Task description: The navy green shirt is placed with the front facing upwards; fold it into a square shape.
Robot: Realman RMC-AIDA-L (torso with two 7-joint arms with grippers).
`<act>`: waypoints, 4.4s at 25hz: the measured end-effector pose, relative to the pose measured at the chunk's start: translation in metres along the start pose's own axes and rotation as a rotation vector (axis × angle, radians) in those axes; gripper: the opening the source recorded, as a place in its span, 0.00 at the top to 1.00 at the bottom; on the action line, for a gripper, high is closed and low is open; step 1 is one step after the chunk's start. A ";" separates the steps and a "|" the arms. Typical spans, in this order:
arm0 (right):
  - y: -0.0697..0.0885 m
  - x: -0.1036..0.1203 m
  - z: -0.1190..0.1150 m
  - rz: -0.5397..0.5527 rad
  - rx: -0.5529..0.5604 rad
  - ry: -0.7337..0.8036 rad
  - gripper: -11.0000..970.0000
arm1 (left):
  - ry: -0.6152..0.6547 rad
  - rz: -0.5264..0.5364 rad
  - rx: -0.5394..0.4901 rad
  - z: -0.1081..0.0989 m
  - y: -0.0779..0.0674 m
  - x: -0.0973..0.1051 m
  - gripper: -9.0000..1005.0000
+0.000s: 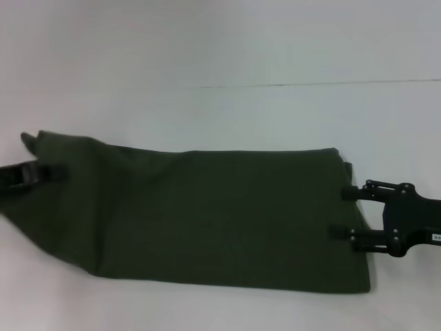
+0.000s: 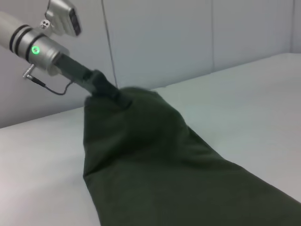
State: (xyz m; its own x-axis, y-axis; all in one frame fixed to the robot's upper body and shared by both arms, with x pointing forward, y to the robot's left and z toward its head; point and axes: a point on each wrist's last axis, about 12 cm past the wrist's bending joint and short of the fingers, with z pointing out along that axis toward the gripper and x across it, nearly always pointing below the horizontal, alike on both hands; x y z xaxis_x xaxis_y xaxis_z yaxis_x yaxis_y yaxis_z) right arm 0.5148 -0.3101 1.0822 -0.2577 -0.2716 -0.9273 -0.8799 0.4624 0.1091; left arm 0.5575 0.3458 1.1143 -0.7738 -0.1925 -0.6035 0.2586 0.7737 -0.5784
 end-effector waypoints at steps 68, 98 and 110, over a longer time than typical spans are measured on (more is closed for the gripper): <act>0.001 0.024 -0.045 0.083 0.207 -0.084 0.19 | 0.055 -0.068 0.724 0.163 -0.197 0.024 0.15; -0.021 -0.013 0.051 0.119 0.051 0.010 0.19 | -0.150 0.026 0.632 0.108 -0.119 0.007 0.09; -0.021 -0.008 0.042 0.096 0.079 0.024 0.50 | -0.154 0.025 0.624 0.108 -0.117 0.008 0.09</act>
State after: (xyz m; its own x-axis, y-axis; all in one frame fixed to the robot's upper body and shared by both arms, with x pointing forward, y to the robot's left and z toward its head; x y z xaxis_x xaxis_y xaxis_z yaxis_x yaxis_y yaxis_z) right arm 0.5524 -0.2827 1.0726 -0.3499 -0.2425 -0.9049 -0.8168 0.5520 0.1679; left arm 0.5836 0.1881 1.1182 -0.6834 -0.2988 -0.6661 0.5995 0.2911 -0.7456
